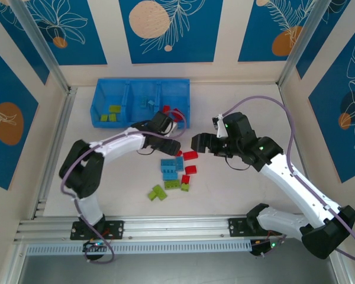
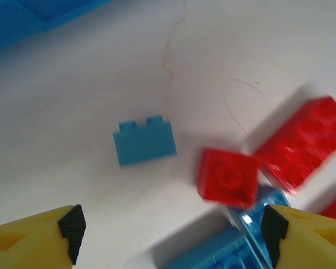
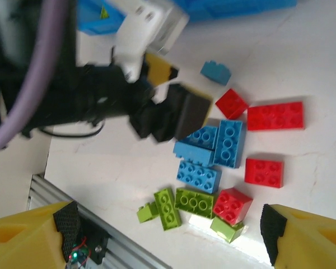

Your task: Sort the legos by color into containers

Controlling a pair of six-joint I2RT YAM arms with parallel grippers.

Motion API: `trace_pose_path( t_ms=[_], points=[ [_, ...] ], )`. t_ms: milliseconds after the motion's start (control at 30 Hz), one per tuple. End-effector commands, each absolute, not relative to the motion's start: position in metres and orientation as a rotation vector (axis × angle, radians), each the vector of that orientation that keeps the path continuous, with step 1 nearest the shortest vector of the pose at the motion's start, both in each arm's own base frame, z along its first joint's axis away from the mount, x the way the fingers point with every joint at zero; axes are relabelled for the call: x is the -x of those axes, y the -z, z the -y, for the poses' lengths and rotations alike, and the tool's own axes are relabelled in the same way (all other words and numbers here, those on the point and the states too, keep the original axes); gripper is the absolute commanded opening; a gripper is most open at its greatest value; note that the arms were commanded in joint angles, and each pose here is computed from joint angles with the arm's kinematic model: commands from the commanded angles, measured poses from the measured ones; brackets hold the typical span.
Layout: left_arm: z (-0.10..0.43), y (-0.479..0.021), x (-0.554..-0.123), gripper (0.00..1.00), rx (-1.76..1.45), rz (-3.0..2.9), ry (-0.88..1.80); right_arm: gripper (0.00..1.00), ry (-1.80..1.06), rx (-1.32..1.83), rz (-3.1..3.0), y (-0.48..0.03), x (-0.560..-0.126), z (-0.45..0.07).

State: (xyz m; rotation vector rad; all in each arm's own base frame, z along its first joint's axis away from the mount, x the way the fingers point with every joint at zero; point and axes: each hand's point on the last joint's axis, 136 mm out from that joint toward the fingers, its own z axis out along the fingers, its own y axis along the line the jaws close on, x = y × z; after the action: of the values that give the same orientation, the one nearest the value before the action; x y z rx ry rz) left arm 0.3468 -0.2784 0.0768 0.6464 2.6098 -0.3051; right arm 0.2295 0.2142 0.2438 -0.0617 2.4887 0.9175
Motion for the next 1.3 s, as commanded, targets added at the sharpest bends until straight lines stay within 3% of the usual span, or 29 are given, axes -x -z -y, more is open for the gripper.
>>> trace_pose_path(
  t_ms=[0,333,667,800,900,1100,1267],
  points=[
    [0.287,-0.084,-0.379,0.83,-0.588,-2.547,0.248,0.87,-0.934,0.058,-2.521,-0.242,-0.220,-0.219],
    [0.289,-0.049,-0.395,0.62,-0.636,-2.630,0.135,0.87,-0.875,0.068,-2.498,-0.248,-0.218,-0.209],
    [0.275,-0.021,-0.381,0.60,-0.658,-2.695,0.076,0.87,-0.888,0.063,-2.493,-0.248,-0.221,-0.212],
    [0.275,-0.021,-0.379,0.38,-0.658,-2.697,0.080,0.87,-0.905,0.064,-2.492,-0.251,-0.220,-0.215],
    [0.274,-0.035,-0.380,0.26,-0.655,-2.672,0.087,0.87,-0.907,0.064,-2.490,-0.252,-0.219,-0.215],
    [0.271,-0.116,-0.379,0.27,-0.622,-2.533,0.155,0.87,-0.915,0.070,-2.482,-0.255,-0.218,-0.217],
    [0.239,-0.170,-0.407,0.27,-0.519,-2.436,0.135,0.87,-0.919,0.080,-2.467,-0.257,-0.220,-0.219]
  ],
)
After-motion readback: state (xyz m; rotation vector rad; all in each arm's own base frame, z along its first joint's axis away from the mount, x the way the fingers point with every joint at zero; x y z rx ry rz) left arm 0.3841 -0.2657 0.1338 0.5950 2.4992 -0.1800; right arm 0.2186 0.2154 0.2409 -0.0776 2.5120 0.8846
